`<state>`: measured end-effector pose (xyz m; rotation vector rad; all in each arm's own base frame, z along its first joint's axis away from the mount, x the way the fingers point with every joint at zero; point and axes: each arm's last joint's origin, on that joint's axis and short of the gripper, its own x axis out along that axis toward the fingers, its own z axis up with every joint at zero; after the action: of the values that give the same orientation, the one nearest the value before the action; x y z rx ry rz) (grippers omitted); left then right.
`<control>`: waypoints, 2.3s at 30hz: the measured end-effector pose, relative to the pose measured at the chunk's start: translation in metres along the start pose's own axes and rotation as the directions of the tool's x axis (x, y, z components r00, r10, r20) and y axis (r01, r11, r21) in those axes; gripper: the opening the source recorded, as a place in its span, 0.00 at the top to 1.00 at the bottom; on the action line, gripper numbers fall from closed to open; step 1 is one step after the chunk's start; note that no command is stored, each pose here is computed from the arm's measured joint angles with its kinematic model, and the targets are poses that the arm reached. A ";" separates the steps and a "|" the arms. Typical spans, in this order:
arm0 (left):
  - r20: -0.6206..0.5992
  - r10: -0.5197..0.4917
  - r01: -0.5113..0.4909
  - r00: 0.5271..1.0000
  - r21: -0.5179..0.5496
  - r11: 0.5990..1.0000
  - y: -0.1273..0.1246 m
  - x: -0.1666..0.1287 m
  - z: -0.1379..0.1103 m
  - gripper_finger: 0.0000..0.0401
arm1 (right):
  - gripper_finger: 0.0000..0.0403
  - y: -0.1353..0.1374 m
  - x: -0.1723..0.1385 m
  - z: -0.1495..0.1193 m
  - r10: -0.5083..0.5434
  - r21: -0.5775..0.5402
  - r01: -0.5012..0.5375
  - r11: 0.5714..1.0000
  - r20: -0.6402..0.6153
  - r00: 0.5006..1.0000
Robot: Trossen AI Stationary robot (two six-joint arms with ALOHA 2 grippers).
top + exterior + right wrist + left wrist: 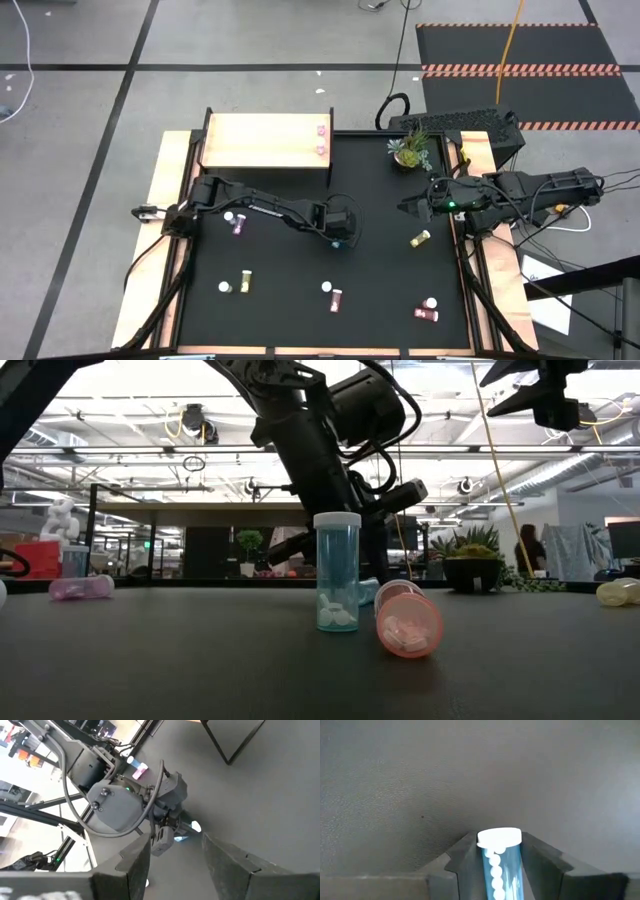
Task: Pick and place medicine bottles onto shelf by color
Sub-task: Put the top right blue pill bottle on the shelf
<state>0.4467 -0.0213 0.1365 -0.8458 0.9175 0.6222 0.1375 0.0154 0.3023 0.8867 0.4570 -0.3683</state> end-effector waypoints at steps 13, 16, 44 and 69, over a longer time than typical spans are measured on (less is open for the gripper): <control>0.028 -0.051 0.051 0.998 -0.006 0.999 -0.006 -0.020 0.008 0.72 | 0.57 -0.002 -0.004 0.000 0.007 -0.022 -0.007 1.000 0.003 1.000; 0.050 -0.065 0.065 0.997 0.006 0.998 -0.008 -0.036 0.012 0.71 | 0.57 -0.002 -0.006 0.001 0.014 -0.029 -0.014 0.999 0.007 1.000; 0.626 -0.063 -0.105 0.777 0.228 0.968 0.047 -0.251 0.107 0.70 | 0.57 0.012 -0.011 0.013 0.145 -0.336 -0.078 0.939 0.179 0.973; 0.861 -0.223 -0.202 0.457 0.345 0.916 0.204 -0.172 0.121 0.70 | 0.57 0.005 -0.010 0.037 0.062 -0.473 0.134 0.871 0.375 0.925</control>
<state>0.2591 0.1698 0.2551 -0.0398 0.0138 0.7133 0.1395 -0.0100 0.3310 0.2920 0.1882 -0.4231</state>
